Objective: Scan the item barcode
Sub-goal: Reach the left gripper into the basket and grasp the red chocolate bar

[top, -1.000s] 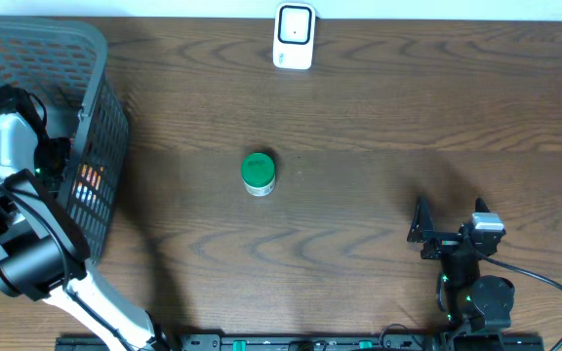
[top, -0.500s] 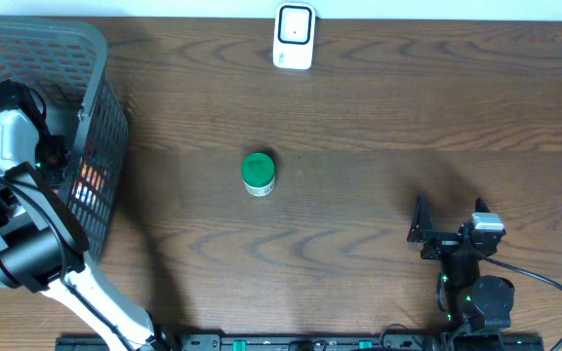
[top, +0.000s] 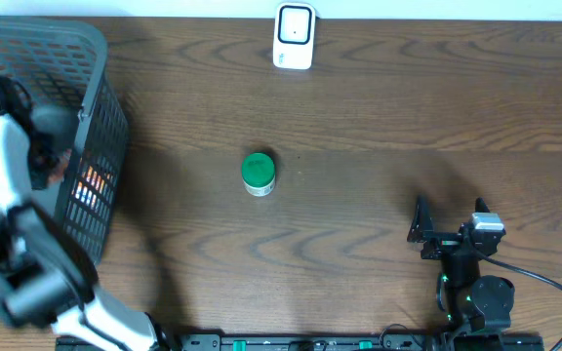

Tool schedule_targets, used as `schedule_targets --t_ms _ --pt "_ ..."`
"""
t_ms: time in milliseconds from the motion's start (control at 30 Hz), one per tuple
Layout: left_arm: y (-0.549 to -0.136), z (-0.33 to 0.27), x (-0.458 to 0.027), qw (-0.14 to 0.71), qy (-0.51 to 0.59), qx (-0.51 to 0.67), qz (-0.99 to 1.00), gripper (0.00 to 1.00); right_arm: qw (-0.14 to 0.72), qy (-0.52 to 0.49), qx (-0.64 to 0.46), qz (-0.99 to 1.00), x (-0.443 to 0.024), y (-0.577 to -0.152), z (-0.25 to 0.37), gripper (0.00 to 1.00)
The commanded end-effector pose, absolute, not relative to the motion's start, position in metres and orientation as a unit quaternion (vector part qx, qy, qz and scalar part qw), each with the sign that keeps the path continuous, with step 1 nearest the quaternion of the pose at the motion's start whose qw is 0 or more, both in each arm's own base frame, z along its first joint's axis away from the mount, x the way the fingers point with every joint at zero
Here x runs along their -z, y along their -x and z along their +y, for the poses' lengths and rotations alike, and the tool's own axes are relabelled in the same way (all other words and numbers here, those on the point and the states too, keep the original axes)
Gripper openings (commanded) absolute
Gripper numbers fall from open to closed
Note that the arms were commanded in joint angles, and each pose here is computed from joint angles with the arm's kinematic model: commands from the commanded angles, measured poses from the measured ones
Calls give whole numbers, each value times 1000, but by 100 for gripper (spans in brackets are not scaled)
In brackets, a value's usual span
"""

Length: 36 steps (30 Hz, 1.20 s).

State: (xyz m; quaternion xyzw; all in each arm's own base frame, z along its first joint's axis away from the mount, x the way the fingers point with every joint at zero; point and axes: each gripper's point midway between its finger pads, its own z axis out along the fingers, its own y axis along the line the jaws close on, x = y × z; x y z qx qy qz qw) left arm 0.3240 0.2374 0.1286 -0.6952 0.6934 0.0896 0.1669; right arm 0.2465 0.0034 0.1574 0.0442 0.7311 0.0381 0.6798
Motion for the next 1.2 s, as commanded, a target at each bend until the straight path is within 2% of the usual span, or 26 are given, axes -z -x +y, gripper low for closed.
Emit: schedule_targets --t_ms 0,167,300,400,500,700,733,767,800,900,967,1167 --pt "-315 225 -229 286 669 -39 685 7 679 -40 -33 732 -157 -246 3 99" --pt "-288 166 -344 429 608 82 663 7 679 -40 -33 732 -157 -246 3 99" --pt "-276 93 -392 472 516 194 688 7 679 -40 -33 732 -157 -246 3 99" --pt "-276 35 -407 468 437 261 722 8 680 -40 -33 732 -157 -246 3 99" --pt "-281 -12 -400 442 379 286 761 7 680 -40 -33 732 -157 -246 3 99" --pt "-288 7 -391 485 405 170 756 8 680 -40 -33 732 -157 -246 3 99" --pt "-287 15 -393 495 415 154 748 15 680 -40 -33 732 -157 -246 3 99" --pt "-285 23 -396 505 425 139 738 36 679 -40 -33 732 -157 -246 3 99" --pt "-282 33 -398 514 434 121 729 51 680 -40 -33 732 -157 -246 3 99" --pt "-271 57 -406 540 442 69 713 78 680 -40 -33 732 -157 -246 3 99" --pt "-265 71 -412 553 448 44 701 85 680 -40 -33 732 -157 -246 3 99" --pt "-249 118 -419 562 507 -1 653 87 680 -40 -33 732 -157 -246 3 99"
